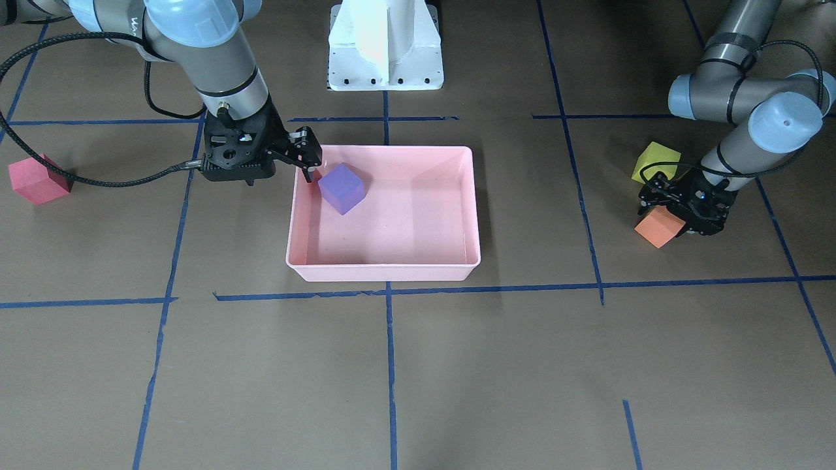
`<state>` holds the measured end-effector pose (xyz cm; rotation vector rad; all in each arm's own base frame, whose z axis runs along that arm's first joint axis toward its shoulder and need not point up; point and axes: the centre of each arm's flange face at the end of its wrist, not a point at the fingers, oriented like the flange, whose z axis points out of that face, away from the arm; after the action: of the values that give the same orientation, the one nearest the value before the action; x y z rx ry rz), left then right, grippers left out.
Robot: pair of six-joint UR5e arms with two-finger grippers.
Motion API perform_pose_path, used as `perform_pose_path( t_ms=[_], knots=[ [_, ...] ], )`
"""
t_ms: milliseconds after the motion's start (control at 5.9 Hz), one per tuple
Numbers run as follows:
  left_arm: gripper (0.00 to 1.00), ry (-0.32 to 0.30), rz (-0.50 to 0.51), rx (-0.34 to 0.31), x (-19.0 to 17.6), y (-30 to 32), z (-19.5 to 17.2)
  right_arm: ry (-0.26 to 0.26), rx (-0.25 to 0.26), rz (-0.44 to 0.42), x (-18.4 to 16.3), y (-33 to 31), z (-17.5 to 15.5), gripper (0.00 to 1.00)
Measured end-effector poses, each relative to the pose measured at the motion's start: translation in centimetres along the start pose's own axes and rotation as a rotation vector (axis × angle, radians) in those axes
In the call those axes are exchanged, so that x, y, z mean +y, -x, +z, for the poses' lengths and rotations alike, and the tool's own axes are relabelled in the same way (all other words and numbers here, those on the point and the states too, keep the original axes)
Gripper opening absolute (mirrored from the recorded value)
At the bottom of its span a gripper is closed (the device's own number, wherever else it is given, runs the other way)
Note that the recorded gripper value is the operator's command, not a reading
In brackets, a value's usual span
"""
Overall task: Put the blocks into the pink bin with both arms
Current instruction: 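Grasp the orange cube with the left gripper and carry it into the bin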
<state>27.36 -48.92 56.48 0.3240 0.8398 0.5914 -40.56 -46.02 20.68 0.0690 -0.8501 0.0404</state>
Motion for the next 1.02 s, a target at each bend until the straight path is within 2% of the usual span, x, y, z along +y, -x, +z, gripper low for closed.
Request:
perform_pose_path(
  t_ms=[169,508,847,1017],
  knots=[
    [0.38,-0.003,-0.007,0.005,-0.6,-0.4,-1.1,-0.002,-0.008,-0.018,0.0,0.0,-0.6,1.00],
    [0.39,-0.011,-0.094,-0.013,-6.3,-3.3,-7.4,0.013,-0.017,-0.067,-1.1,-3.3,-1.9,1.00],
    [0.39,-0.049,-0.312,0.000,-14.1,-9.5,-13.0,0.024,-0.002,-0.172,-1.5,-11.5,-3.6,1.00],
    [0.39,-0.057,-0.461,0.020,-18.2,-15.3,-13.7,0.029,0.022,-0.252,-1.7,-16.7,-4.1,1.00]
  ],
)
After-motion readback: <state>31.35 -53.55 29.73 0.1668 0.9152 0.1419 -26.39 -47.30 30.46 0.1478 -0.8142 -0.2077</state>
